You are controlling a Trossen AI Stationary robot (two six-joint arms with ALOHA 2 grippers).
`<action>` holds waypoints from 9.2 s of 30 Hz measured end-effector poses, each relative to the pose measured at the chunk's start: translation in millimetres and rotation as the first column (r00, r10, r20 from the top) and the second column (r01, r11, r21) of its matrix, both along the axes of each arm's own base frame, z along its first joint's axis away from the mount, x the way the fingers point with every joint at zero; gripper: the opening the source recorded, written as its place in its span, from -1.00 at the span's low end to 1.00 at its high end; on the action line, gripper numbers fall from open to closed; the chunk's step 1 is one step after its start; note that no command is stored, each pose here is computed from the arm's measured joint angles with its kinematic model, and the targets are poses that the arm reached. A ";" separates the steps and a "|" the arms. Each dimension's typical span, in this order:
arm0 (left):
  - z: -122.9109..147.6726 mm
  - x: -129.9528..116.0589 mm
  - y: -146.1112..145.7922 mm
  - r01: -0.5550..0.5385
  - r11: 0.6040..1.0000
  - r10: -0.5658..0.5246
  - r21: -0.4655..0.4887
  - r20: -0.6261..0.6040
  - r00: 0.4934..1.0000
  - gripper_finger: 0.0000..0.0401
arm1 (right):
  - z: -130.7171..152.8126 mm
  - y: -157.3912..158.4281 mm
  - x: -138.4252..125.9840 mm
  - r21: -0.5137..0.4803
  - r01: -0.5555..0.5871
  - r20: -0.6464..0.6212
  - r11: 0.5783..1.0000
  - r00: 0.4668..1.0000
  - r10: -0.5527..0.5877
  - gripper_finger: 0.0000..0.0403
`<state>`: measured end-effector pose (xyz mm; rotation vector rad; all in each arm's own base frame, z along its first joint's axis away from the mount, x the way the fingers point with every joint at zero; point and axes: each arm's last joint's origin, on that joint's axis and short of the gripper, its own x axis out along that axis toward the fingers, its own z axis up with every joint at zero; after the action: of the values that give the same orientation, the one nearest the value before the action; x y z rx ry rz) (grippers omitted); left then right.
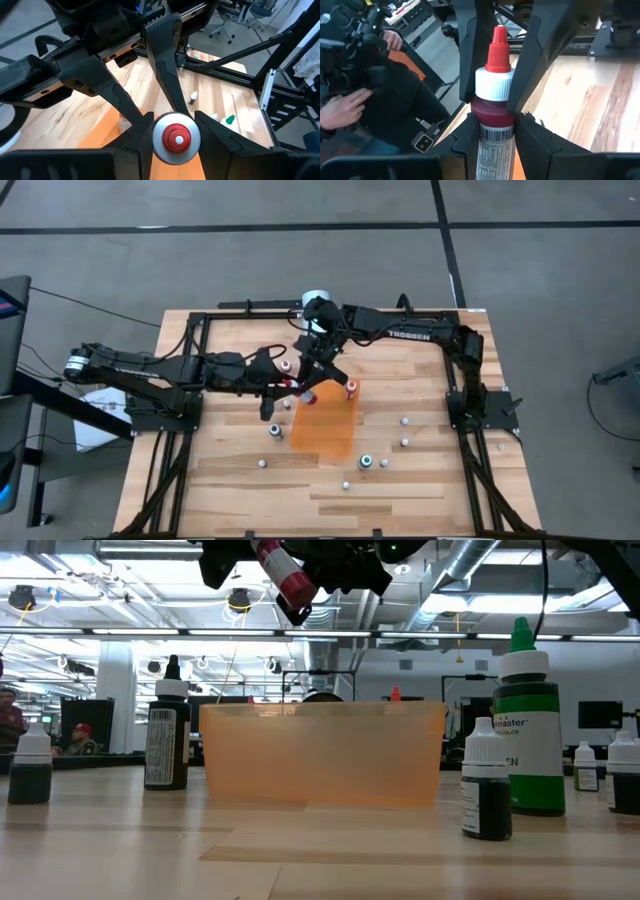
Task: Pick & Place food coloring
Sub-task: Put the large red food coloring bottle into the orange bin, then put the large pink food coloring bottle into the orange bin
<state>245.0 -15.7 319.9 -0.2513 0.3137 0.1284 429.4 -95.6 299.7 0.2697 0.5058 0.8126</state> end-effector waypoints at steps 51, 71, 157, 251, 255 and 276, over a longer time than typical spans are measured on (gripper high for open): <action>-91.5 155.2 30.3 0.045 0.959 0.071 0.281 -0.389 0.918 -0.41 | 51.3 -103.8 -146.6 -0.028 0.250 -0.152 0.968 0.956 -0.251 -0.21; -118.5 167.2 44.5 0.035 0.968 0.079 0.247 -0.439 0.895 -0.40 | 51.2 -107.6 -149.2 -0.044 0.251 -0.130 0.967 0.958 -0.254 -0.18; -35.0 60.1 62.4 -0.288 0.934 0.353 0.210 -0.649 0.674 -0.08 | 51.4 -107.2 -147.9 -0.049 0.241 -0.110 0.969 0.963 -0.245 -0.19; -44.4 48.0 119.6 -0.300 0.942 0.313 0.154 -0.727 0.612 0.97 | -99.0 85.9 -316.1 -0.055 0.994 0.249 0.092 0.103 -0.963 -0.16; -59.0 53.3 127.5 -0.320 0.935 0.318 0.153 -0.760 0.567 0.97 | -99.0 86.1 -316.1 -0.055 0.994 0.249 0.095 0.106 -0.963 -0.16; -101.5 50.2 133.8 -0.397 0.914 0.301 0.084 -0.797 0.524 0.97 | -98.1 86.1 -315.9 -0.046 0.994 0.249 0.096 0.104 -0.963 -0.15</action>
<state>295.2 118.0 218.4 -0.3569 1.1944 0.6486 113.6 -9.5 201.7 0.2801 0.1304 -0.6372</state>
